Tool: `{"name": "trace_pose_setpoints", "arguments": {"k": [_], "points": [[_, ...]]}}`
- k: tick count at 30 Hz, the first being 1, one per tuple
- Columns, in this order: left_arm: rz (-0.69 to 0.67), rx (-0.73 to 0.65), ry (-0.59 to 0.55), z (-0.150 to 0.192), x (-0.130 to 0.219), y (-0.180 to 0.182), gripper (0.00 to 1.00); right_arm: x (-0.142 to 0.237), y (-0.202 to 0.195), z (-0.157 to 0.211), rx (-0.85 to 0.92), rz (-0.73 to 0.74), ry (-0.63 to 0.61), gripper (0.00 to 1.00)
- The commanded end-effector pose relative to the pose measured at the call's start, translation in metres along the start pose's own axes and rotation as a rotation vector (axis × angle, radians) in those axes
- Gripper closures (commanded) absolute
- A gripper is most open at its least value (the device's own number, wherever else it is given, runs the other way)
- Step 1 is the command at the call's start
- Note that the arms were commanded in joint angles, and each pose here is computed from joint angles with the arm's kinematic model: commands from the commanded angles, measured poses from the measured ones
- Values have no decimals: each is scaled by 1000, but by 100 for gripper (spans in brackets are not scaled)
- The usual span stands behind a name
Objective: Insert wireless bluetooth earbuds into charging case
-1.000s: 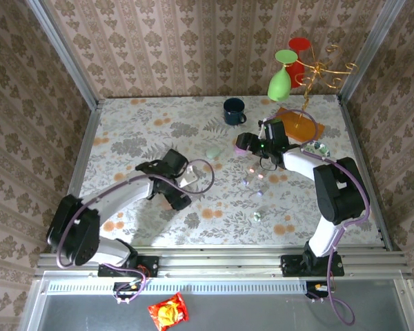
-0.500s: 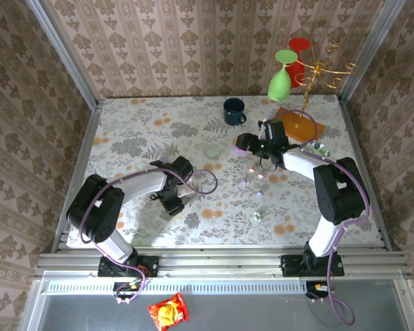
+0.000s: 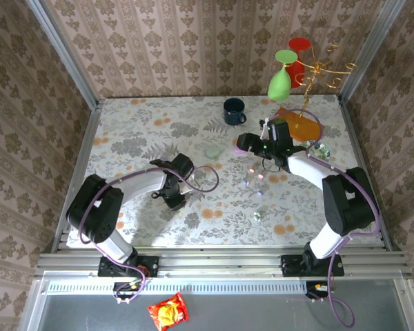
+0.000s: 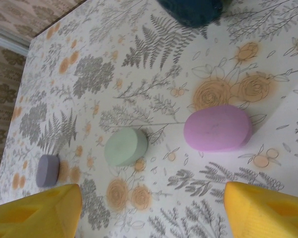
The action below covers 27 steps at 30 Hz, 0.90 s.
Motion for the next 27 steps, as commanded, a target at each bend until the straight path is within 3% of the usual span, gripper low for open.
{"name": "trace_pose_setpoints", "arguments": {"k": [1,6,12,19,27], "points": [[-75,-28,-245,-47,31,17,67,17,15,21,78,-45,69,23],[-52,-111,-578,-97,67,15,67,31,45,46,112,-197,166,23],[-77,-199,-818,-123,92,10,68,39,76,72,164,-344,290,23],[-118,-287,-938,-128,102,1,68,36,91,92,178,-401,365,23],[-136,-296,-957,-131,106,2,68,27,96,112,196,-398,421,24]]}}
Point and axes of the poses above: each hand's point on the last joint's axis, 136 mm out from that joint toward the fingers, its own x axis back along the fingers, its own y axis along the line the jaws close on, z = x × y, the point moved 2 cm from there along x, back along the fingers, and after that the axes turned 7 degrees about -x, right-handed, at the moved point
